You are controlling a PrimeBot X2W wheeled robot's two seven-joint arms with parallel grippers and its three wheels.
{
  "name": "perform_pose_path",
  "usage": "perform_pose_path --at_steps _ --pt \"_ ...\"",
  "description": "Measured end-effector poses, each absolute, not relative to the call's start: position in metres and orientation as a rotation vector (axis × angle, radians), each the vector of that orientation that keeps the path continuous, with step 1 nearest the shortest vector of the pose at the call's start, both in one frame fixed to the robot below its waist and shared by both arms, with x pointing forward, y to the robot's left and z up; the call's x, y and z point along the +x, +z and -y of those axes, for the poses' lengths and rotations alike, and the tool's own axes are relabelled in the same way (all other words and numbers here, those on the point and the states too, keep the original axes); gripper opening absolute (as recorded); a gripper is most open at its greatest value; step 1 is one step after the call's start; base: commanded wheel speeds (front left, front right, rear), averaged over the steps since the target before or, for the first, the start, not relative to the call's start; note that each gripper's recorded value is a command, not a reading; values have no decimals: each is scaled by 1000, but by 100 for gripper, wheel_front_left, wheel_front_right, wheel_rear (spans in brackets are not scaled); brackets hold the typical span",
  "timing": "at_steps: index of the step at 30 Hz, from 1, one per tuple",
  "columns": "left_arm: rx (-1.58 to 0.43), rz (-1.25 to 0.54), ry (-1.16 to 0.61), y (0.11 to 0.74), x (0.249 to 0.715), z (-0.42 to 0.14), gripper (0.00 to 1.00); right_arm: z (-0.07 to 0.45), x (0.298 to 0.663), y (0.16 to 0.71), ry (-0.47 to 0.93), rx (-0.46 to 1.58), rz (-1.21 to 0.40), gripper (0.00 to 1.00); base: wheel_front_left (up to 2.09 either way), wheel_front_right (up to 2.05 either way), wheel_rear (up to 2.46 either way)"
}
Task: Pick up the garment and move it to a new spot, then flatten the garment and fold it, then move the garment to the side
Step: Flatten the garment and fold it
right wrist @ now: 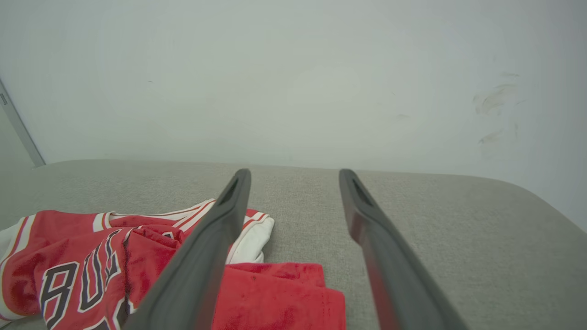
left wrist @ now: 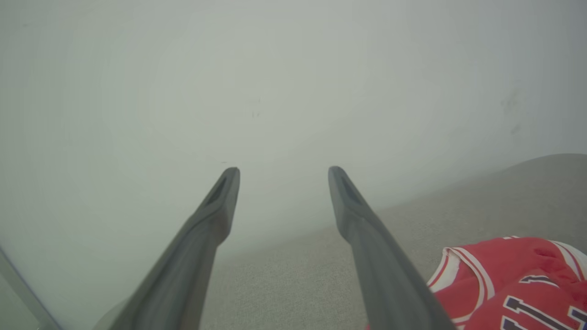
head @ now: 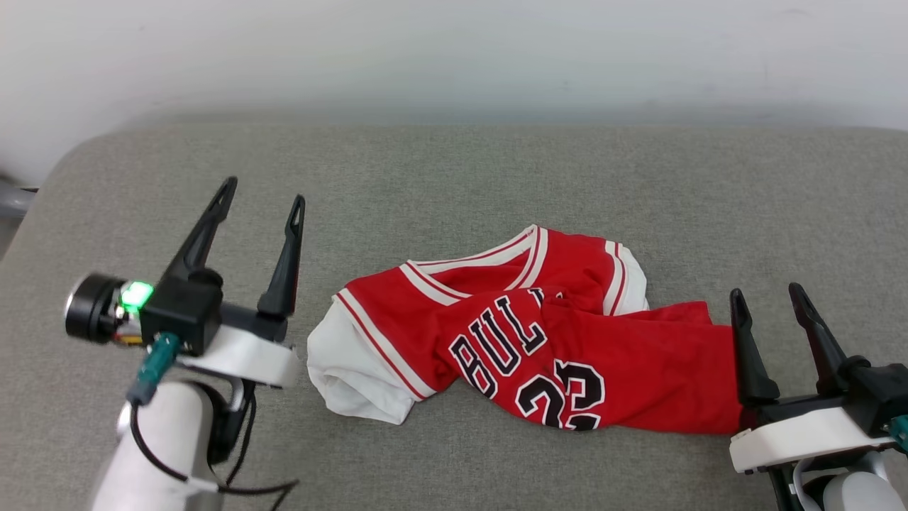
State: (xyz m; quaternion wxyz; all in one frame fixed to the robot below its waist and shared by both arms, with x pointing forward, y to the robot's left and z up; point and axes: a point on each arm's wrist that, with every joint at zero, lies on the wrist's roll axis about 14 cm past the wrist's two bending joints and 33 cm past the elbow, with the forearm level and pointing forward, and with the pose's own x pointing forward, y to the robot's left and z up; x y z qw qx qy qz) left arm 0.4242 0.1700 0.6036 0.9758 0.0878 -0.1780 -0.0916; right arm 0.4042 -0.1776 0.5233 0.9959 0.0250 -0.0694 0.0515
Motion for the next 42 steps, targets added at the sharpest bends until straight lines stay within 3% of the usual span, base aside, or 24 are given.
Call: perform_pose_path --at_steps 7,15,24,34,39,40,41,42 --pt "215 179 -291 590 469 -162 100 184 404 515 84 44 116 100 0 0 0" --pt "255 -324 -477 522 481 -133 100 191 408 510 63 31 100 100 0 0 0" --pt "325 -766 -577 451 472 -128 100 191 421 502 64 23 82 100 0 0 0" --pt "438 -1029 -616 377 457 -137 100 200 429 488 40 11 47 100 0 0 0" --pt "444 -1042 -639 371 456 -136 100 201 430 485 36 7 40 100 0 0 0" --pt "460 -1025 -652 371 456 -134 21 201 431 485 36 8 40 100 0 0 0" --pt "480 -1000 -661 373 458 -133 0 200 431 485 38 8 40 100 0 0 0" --pt "492 -969 -669 375 461 -132 0 199 432 485 41 8 41 100 0 0 0"
